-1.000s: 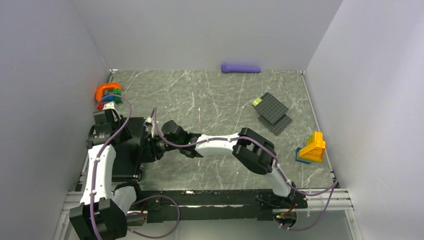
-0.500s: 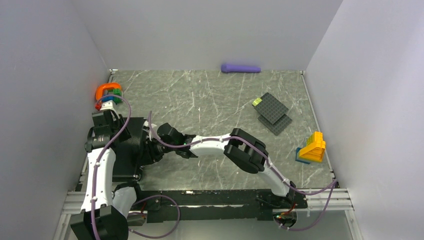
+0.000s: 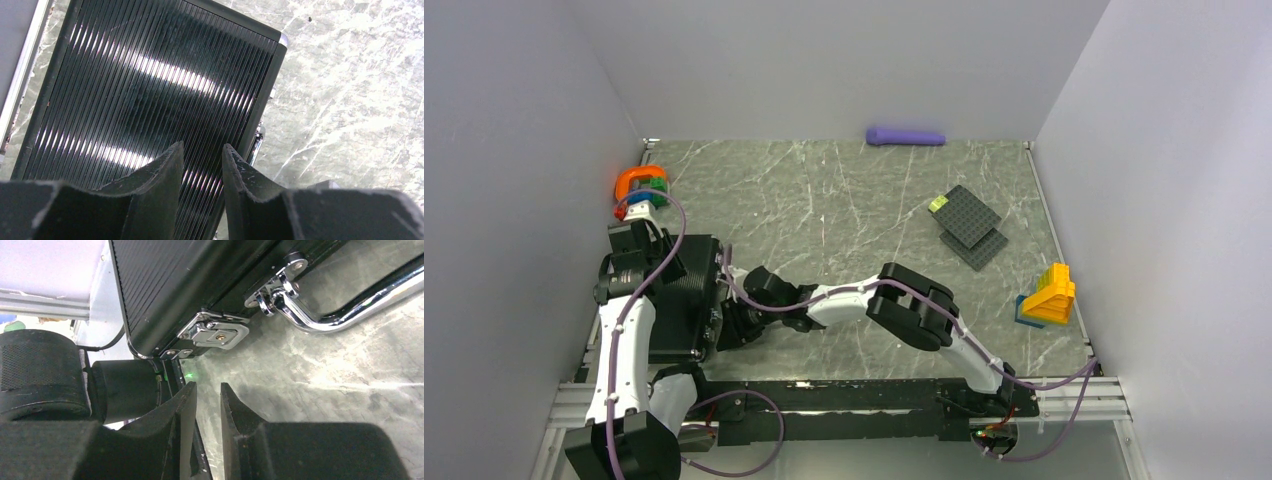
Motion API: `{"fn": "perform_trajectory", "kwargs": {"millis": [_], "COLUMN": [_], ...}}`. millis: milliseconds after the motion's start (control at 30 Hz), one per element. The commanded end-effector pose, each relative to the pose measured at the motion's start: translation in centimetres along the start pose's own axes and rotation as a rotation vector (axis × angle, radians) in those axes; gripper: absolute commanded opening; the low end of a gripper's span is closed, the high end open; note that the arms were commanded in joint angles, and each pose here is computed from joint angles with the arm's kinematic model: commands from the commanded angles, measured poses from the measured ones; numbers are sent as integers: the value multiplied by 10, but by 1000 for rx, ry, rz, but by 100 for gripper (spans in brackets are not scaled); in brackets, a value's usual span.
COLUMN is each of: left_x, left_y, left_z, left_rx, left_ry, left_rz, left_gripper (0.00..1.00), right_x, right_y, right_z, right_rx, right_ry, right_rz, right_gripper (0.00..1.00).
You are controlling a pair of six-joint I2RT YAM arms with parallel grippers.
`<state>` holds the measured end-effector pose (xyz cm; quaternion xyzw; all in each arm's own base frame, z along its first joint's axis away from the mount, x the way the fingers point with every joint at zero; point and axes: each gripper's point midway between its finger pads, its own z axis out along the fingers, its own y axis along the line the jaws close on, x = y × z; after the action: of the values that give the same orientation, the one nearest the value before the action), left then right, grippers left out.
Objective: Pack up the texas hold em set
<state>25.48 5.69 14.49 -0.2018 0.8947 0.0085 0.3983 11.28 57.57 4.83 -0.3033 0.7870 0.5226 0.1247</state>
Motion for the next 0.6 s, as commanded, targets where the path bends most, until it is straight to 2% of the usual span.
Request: {"fn": "perform_trajectory", "kwargs": {"millis": [0,233,567], "left_x": [-9,-9,-9], "left_y": [0,-1,-3], "left_z": [-3,-4,-5], "left_rx": [0,6,19], "left_ry": [-40,-44,-46], "left_rz": [-7,-7,-5], "left_gripper": [40,40,40], "right_x": [-12,-20,-25], "right_y": [11,14,0], "right_z": [-3,-10,7], "right_rx": [-25,-2,44], "right_ry": [-40,-74,-64], "right_rz": [-18,-68,-68], "right_gripper": [28,29,28]}}
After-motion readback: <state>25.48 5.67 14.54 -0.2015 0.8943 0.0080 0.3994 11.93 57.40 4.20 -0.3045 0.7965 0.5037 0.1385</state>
